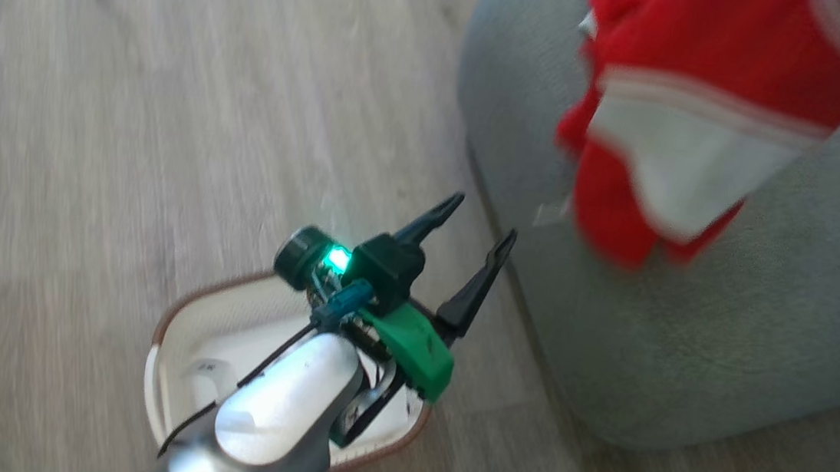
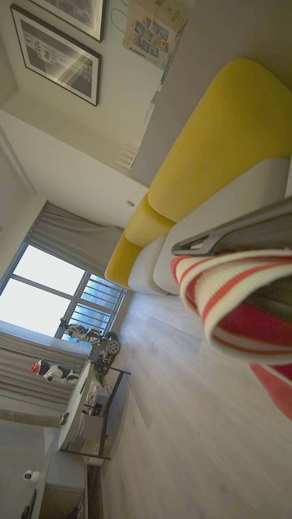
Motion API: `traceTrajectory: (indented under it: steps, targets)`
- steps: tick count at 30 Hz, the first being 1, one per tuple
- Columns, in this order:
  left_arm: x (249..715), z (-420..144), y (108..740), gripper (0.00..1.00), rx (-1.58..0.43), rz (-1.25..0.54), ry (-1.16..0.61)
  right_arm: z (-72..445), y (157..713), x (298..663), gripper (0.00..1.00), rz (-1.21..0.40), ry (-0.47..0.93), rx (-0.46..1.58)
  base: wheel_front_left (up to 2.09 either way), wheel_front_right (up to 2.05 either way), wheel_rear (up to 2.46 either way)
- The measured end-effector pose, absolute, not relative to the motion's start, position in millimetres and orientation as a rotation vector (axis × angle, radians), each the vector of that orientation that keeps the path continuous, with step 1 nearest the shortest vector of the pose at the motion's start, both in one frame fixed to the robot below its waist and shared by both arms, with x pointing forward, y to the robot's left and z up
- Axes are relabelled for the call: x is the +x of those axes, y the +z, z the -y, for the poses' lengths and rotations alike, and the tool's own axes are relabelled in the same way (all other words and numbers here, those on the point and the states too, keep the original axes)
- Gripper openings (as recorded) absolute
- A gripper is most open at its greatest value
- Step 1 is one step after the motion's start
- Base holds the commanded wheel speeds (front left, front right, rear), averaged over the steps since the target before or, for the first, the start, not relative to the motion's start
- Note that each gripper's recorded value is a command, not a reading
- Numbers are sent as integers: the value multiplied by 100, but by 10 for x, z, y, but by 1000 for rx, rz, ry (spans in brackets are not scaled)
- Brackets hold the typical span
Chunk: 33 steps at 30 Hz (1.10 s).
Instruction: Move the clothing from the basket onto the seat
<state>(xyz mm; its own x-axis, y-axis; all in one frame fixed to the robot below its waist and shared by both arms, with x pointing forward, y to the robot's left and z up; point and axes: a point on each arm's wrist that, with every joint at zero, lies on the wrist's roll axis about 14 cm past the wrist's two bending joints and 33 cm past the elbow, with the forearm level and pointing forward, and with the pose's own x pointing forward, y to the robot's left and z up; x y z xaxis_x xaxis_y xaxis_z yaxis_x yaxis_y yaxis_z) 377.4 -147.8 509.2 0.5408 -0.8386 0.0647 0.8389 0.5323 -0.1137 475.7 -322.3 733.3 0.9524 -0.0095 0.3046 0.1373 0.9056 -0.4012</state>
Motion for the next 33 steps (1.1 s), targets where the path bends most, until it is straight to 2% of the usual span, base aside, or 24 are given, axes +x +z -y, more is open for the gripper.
traceTrajectory:
  steps: [8,12,17,23,29,33]
  targets:
    - [4176,1224,4856,100,-136,-5,-924,3655,7886,5346,0,375,-217,-492,0,0,0]
    - [4365,1109,4754,100,-143,-8,-887,3870,7816,5622,0,351,-282,-508,0,0,0]
    - [4570,938,4535,100,-126,-39,-846,4146,7118,5974,0,223,-342,-458,0,0,0]
    - [4694,754,4247,100,-106,-96,-803,4315,6299,6200,0,106,-390,-363,0,0,0]
    - [4757,576,3911,100,-99,-173,-754,4066,5197,6400,0,-88,-324,-340,0,0,0]
    - [4780,505,3767,100,-91,-201,-739,3981,4802,6405,0,-170,-301,-345,0,0,0]
